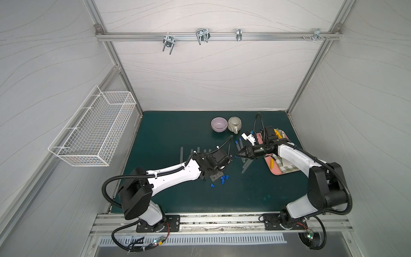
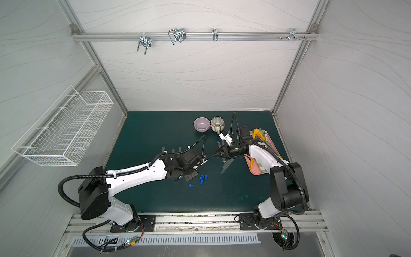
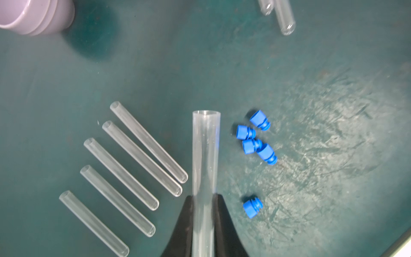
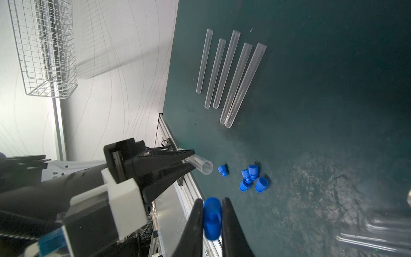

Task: Remove stoppers from test tubes
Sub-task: Open the stopper on the test tube, then place the test tube at the center of the board, then place the stopper at the center of the board.

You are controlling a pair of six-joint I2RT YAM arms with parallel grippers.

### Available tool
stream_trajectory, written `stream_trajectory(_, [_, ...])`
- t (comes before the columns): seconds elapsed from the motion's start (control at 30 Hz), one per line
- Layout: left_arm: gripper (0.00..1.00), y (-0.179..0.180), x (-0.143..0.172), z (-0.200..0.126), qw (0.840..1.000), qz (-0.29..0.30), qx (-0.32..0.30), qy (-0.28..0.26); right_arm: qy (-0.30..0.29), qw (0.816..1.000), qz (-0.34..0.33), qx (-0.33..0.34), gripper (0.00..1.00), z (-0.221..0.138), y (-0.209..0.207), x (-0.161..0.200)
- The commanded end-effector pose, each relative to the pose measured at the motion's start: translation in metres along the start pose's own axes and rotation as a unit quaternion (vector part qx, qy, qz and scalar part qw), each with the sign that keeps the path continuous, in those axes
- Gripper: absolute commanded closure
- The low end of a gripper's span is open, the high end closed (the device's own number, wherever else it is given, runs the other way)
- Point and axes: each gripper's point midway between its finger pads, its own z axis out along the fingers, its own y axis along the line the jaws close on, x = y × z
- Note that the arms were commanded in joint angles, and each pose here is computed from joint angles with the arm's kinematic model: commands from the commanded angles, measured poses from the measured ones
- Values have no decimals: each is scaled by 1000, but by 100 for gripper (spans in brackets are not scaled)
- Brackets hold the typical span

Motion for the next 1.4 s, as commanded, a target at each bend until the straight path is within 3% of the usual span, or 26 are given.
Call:
stream_trajectory(0.0, [100, 3, 1, -1, 1000, -4, -8, 6, 4, 1000, -12, 10, 100, -4, 3, 3])
stream_trajectory(0.13, [100, 7, -8, -7, 999, -34, -5, -8, 12, 1000, -3, 27, 100, -2, -8, 14])
stream_trajectory(0.27, [99, 17, -23, -13, 994, -106, 11, -30, 27, 999, 13, 38, 100, 2, -19, 30])
stream_trajectory(0.4, [98, 34, -40, -14, 978, -203, 27, -51, 48, 997, 20, 56, 100, 13, -27, 48])
stream_trajectory(0.77, [96, 74, -60, 16, 933, -357, 28, -30, 102, 986, 28, 126, 100, 38, -58, 79])
stream_trajectory(1.37, [94, 63, -58, 90, 918, -393, 34, 38, 144, 981, 47, 123, 99, 60, -77, 102])
